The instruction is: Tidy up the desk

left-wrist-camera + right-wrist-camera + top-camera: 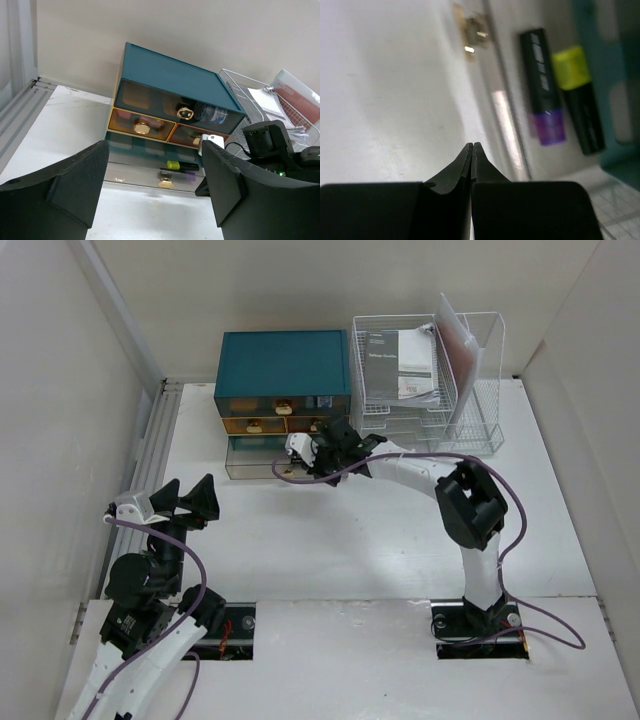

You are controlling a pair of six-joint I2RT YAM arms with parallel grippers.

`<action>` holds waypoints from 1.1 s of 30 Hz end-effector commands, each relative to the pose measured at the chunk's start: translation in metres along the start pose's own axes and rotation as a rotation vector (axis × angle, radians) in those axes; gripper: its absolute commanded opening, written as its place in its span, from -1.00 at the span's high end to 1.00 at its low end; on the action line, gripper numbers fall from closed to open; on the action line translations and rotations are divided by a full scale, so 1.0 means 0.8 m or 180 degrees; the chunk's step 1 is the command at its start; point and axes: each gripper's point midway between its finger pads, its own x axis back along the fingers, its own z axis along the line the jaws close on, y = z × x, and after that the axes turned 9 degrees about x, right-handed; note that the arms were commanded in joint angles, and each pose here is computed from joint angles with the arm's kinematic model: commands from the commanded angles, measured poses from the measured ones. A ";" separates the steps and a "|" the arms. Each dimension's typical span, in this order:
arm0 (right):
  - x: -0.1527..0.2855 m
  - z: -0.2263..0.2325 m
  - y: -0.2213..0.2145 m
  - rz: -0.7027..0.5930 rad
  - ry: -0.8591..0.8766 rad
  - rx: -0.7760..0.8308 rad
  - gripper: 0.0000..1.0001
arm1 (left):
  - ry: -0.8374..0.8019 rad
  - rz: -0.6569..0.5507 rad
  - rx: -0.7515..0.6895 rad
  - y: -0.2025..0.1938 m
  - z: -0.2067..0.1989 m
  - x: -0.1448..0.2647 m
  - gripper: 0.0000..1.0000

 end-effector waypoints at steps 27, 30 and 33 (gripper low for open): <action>0.018 -0.179 -0.022 0.0611 -0.2505 -0.0397 1.00 | -0.0037 -0.0155 0.0051 0.016 -0.002 0.003 -0.44; 0.022 -0.188 -0.024 0.0635 -0.2670 -0.0398 1.00 | -0.0037 -0.0155 0.0051 0.016 -0.002 0.003 -0.44; 0.023 -0.191 -0.031 0.0694 -0.2781 -0.0393 1.00 | -0.0037 -0.0155 0.0051 0.016 -0.002 0.003 -0.44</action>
